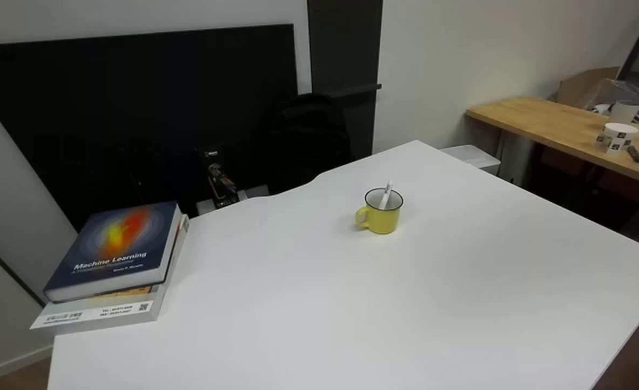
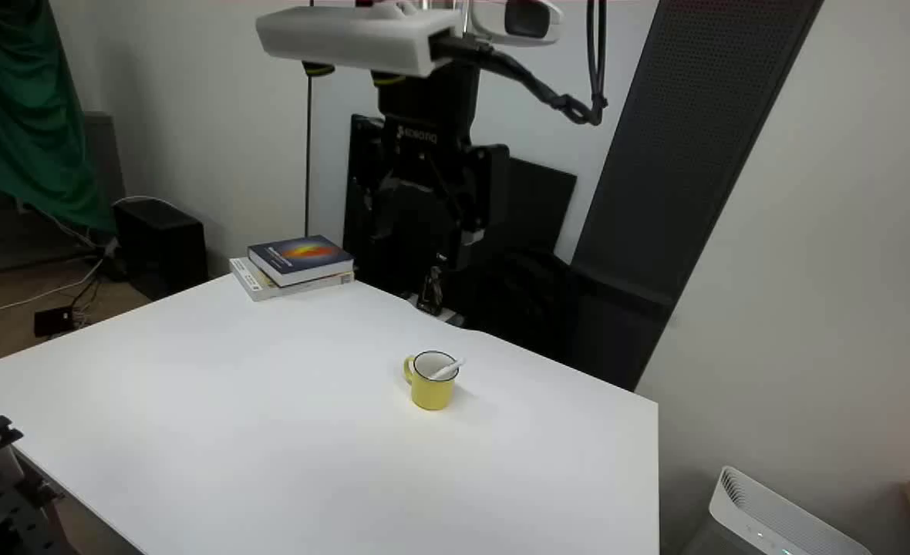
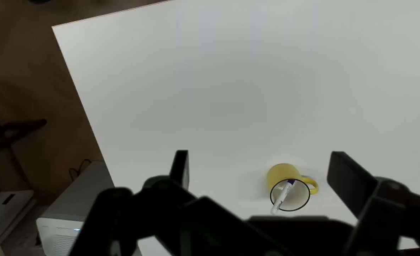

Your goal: Remove the marker from the yellow cup

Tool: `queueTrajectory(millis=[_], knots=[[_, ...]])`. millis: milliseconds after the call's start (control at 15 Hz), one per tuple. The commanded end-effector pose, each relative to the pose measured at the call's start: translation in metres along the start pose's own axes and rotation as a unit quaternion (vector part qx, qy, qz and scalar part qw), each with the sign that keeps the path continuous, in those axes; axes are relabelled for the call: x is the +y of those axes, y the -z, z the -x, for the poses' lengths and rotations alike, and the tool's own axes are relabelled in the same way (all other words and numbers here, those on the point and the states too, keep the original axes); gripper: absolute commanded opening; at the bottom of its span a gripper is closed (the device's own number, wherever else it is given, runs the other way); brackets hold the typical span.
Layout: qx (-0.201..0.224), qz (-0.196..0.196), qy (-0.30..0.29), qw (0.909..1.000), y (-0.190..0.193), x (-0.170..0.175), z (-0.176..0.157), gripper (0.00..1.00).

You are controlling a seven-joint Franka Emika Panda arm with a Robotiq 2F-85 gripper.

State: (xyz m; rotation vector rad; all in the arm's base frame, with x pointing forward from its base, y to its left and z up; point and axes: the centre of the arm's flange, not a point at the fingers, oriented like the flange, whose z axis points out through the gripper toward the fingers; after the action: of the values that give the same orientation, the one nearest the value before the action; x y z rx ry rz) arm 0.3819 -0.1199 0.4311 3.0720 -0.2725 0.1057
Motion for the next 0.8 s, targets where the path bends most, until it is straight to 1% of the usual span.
queueTrajectory(millis=[0, 533, 600, 733], knots=[[0.000, 0.000, 0.000, 1.0000, 0.000, 0.000, 0.000, 1.00], [0.000, 0.000, 0.000, 1.0000, 0.000, 0.000, 0.000, 1.00], [0.000, -0.002, 0.005, 1.0000, -0.007, 0.003, -0.002, 1.00], [-0.031, -0.017, 0.015, 0.9993, -0.026, 0.007, -0.010, 1.00]])
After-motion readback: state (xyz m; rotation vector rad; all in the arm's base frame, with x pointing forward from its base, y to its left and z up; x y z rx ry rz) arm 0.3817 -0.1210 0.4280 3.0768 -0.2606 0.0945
